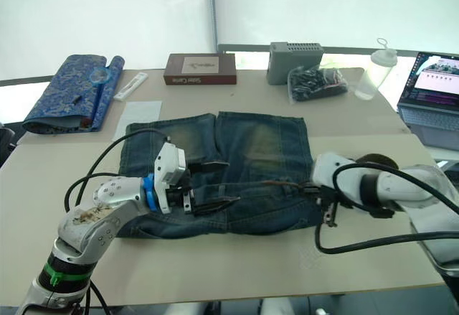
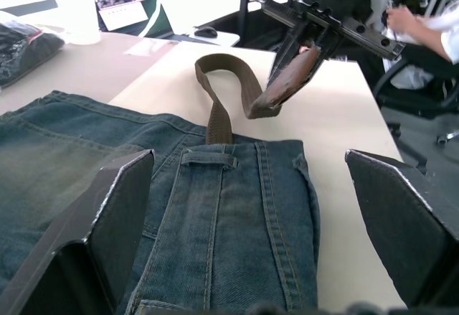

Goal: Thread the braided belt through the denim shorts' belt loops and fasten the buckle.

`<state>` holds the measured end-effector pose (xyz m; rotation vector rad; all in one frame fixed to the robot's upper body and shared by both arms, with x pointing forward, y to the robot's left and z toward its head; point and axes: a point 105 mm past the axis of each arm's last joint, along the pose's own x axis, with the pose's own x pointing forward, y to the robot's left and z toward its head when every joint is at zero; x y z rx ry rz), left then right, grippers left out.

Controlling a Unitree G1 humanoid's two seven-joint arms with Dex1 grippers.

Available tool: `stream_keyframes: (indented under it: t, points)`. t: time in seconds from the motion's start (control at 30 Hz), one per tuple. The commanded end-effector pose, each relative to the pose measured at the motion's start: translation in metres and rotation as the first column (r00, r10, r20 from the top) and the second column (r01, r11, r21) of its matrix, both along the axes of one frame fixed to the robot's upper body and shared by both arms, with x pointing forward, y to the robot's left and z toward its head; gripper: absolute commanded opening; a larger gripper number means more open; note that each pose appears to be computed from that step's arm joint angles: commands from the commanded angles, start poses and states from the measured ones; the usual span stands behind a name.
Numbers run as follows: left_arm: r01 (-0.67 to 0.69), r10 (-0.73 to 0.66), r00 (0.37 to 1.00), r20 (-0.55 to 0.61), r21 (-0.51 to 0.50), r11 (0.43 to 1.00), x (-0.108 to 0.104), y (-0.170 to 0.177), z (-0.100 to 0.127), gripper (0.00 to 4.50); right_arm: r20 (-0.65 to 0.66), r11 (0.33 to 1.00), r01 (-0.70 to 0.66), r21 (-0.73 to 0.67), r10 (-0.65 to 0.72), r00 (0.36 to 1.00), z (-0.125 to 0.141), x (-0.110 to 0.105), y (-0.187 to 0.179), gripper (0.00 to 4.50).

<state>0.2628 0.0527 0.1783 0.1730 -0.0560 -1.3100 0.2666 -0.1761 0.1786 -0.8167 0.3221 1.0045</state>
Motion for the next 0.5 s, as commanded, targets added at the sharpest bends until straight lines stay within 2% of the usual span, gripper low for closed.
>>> stream_keyframes:
  t: [0.03, 0.1, 0.17, 0.23, 0.3, 0.4, 0.5]
  points:
    - [0.042, -0.042, 0.996, 0.074, 0.009, 0.999, -0.003, -0.005, 0.008, 4.50, 0.051, 0.999, -0.044, 0.009, 0.044, 0.998, 0.010, 0.003, 0.019, 0.03]
    - [0.033, -0.032, 0.999, 0.021, -0.044, 0.998, -0.002, -0.005, 0.012, 4.50, 0.068, 0.997, -0.074, 0.010, 0.073, 0.995, 0.010, 0.004, 0.031, 0.03]
    - [-0.001, -0.017, 0.990, -0.137, -0.125, 0.992, 0.000, -0.002, 0.014, 4.50, 0.109, 0.997, -0.076, 0.004, 0.075, 0.991, 0.011, 0.008, 0.037, 0.03]
    - [-0.017, -0.031, 0.954, -0.298, -0.156, 0.988, -0.003, 0.004, 0.010, 4.50, 0.163, 0.998, -0.056, -0.002, 0.055, 0.985, 0.012, 0.015, 0.039, 0.03]
    - [-0.020, -0.041, 0.931, -0.361, -0.164, 0.986, -0.010, 0.011, 0.009, 4.50, 0.207, 0.999, -0.032, 0.005, 0.030, 0.978, 0.013, 0.021, 0.040, 0.03]
    - [-0.087, 0.023, 0.923, -0.385, -0.148, 0.985, -0.009, 0.019, 0.007, 4.50, 0.253, 1.000, -0.013, 0.006, 0.011, 0.967, 0.010, 0.027, 0.043, 0.03]
    - [-0.145, 0.109, 0.951, -0.289, -0.105, 0.984, 0.000, 0.020, 0.009, 4.50, 0.240, 0.999, -0.033, 0.036, 0.024, 0.971, 0.008, 0.025, 0.052, 0.03]
